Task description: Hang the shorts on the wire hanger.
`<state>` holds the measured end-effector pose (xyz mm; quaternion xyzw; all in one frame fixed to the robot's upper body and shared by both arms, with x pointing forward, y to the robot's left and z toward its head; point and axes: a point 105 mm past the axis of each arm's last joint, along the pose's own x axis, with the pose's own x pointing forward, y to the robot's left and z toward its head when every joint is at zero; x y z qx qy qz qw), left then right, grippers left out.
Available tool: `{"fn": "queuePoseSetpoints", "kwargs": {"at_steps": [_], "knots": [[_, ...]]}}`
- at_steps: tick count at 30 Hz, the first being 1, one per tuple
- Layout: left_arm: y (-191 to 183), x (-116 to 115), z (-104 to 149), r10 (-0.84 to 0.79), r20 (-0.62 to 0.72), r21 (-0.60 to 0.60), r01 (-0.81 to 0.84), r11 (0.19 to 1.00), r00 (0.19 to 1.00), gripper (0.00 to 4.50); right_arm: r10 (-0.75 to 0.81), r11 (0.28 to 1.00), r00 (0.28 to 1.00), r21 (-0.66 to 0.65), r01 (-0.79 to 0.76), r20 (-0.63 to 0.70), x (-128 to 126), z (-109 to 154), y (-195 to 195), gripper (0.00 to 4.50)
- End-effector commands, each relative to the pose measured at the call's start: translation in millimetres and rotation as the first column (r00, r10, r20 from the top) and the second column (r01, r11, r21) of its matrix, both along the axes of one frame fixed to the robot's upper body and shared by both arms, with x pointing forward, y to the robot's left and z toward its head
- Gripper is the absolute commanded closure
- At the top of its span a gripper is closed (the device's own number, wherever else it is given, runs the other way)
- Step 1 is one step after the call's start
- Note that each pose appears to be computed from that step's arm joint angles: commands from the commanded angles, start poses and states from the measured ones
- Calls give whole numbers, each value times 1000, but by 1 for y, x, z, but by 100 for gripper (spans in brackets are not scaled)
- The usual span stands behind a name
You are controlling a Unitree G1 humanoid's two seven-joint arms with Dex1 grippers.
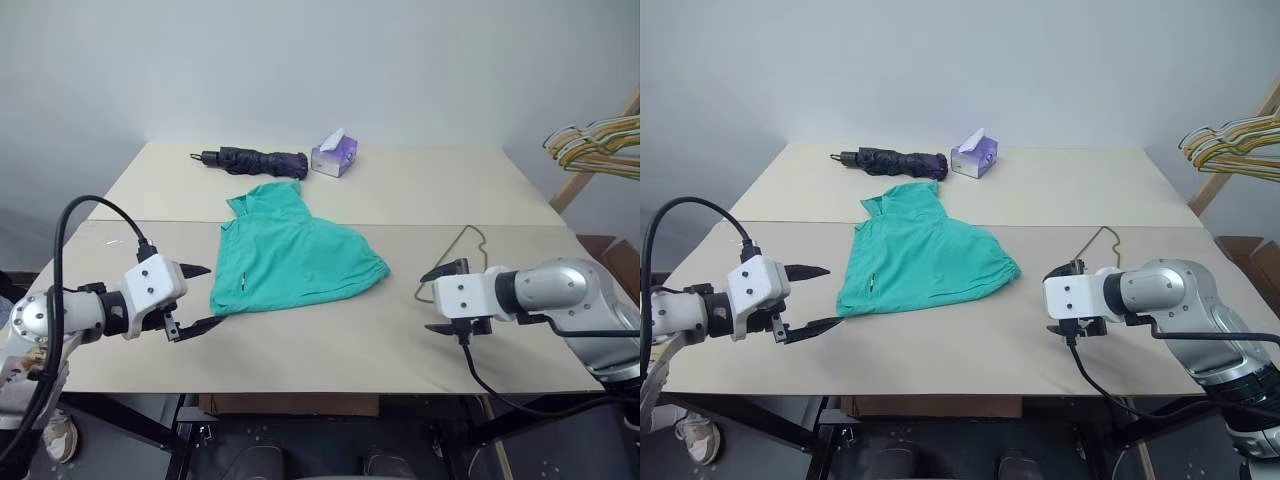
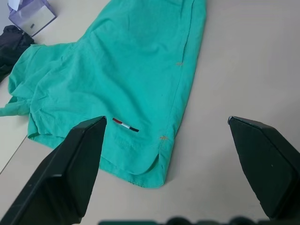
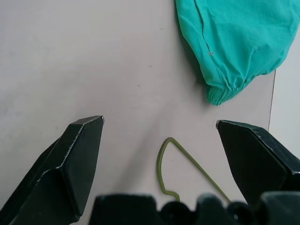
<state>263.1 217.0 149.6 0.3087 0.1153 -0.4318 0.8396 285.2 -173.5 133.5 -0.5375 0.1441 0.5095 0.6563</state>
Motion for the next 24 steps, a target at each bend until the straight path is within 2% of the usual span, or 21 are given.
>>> {"fn": "queuePoseSetpoints", "kwargs": {"at_steps": [1, 4, 17, 24], "knots": [[-5, 3, 15, -2, 60, -27, 4, 1000, 998, 0, 23, 1000, 999, 7, -23, 46, 2, 11, 6, 3], [-7, 7, 19, 23, 81, -64, -18, 998, 996, 0, 23, 1000, 999, 7, -23, 47, 1, 10, 6, 3], [-4, 10, 15, 1, 56, -13, 0, 1000, 998, 0, 0, 1000, 999, 13, -1, 50, 0, 10, 4, 3], [-1, 8, 3, -18, -44, 9, 18, 1000, 999, 0, -24, 999, 998, 33, 22, 51, -3, 15, 4, 3]]}}
